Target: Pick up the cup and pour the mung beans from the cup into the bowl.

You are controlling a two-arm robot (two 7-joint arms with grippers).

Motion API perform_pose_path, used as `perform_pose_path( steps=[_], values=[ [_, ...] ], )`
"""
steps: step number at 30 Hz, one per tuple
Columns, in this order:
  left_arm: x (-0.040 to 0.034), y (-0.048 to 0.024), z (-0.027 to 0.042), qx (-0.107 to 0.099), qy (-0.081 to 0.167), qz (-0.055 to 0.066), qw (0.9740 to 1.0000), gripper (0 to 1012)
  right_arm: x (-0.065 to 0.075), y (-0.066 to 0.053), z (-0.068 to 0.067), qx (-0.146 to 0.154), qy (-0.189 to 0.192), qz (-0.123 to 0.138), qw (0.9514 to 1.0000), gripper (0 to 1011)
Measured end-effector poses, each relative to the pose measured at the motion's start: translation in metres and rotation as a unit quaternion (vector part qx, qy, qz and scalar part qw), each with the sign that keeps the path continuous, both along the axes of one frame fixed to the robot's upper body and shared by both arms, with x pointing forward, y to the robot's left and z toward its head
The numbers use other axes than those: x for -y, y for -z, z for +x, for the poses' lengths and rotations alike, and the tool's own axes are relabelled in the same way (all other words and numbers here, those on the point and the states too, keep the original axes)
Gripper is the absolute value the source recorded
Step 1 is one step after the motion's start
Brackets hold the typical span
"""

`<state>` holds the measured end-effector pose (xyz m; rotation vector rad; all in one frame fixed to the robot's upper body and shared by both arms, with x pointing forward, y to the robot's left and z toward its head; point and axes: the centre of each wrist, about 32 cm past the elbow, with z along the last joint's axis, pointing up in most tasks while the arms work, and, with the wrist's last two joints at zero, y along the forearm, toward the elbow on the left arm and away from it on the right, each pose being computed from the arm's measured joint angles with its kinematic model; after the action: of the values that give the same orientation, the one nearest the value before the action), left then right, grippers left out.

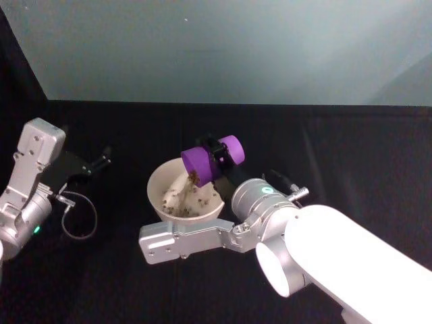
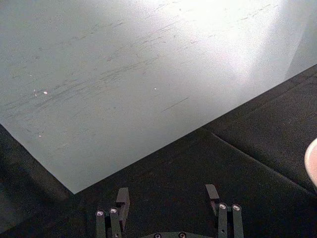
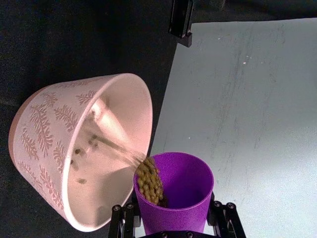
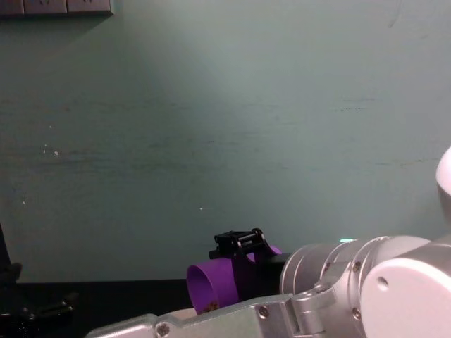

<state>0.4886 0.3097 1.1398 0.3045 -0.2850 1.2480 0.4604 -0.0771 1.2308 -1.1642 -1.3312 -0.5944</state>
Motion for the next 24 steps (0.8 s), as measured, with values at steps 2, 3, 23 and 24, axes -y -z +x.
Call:
perform_pose_path(
  steps=[2, 3, 23, 24],
  values=[
    [0.0, 0.0, 0.0, 0.0, 0.0, 0.0, 1.0, 1000, 0.0001, -0.0002, -0.0001, 0.0, 0.0, 0.0, 1.0, 718],
    [0.0, 0.0, 0.0, 0.0, 0.0, 0.0, 1.0, 1000, 0.0, -0.0003, -0.0001, 0.0, 0.0, 0.0, 1.0, 718],
    [0.0, 0.0, 0.0, 0.0, 0.0, 0.0, 1.0, 1000, -0.0018, -0.002, -0.0025, 0.002, -0.001, -0.003, 1.0, 718],
    [0.0, 0.0, 0.0, 0.0, 0.0, 0.0, 1.0, 1000, -0.0018, -0.0021, -0.0025, 0.002, -0.001, -0.003, 1.0, 718]
  ],
)
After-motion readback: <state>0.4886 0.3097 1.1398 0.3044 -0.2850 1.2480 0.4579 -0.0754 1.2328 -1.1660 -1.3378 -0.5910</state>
